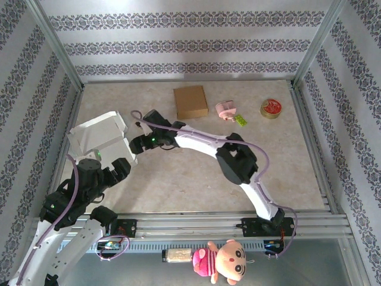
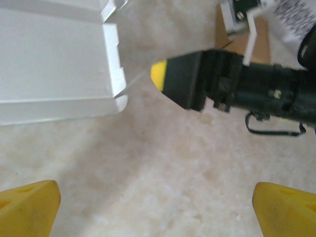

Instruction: Fold the paper box

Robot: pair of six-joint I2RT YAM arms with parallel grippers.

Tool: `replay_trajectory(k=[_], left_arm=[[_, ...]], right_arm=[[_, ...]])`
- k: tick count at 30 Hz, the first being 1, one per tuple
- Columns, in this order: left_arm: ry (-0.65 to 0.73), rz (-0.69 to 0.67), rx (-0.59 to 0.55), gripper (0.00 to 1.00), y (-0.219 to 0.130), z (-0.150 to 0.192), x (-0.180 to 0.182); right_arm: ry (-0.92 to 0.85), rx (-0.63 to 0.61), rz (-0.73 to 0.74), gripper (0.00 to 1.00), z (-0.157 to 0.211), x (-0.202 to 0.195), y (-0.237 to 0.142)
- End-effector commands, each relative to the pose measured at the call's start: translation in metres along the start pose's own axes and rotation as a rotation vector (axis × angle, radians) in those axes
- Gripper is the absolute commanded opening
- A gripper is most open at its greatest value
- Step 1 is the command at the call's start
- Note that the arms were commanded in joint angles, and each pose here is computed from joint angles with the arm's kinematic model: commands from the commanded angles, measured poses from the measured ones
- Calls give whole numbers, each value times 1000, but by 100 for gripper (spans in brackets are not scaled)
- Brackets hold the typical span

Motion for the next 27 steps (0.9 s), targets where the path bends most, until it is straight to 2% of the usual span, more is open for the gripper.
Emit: replay_trajectory(k=[1,5,11,15,17,18,21,23,27], left_arm=[[7,-72,118,100,5,24,15],[17,-76,93,100,4,20,17],[30,-63,111,100,5,23,14],[23,-54,111,100,4,24,14],[20,-49,102,100,3,23,14],[18,-46,96,99,2,22,14],[11,-23,84,100,0,18,8],[6,-17,76,100,0,16,6],[10,-31,73,100,5,11,2]], right_arm=[[-57,-12,74,85,-9,-8,19],[-86,35,101,80,2,-5,45],[-125,71,93,64,17,7,69],[-101,88,65,45,23,10,81],[-92,94,60,39,24,9,84],[-92,95,52,31,24,10,84],[-91,94,27,13,19,14,73],[-95,92,13,7,15,14,56],[-82,55,26,5,18,-7,0]])
Point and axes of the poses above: each hand's point on the last joint's axis, 136 mm out from that joint toward the fingers, its own y axis out along the fingers, its own x axis along the line the jaws close on, z = x × y, the point moved 1 cm from there along -y, back along the fingers, and after that the axes turned 3 degrees about y, right-handed, at the moved point
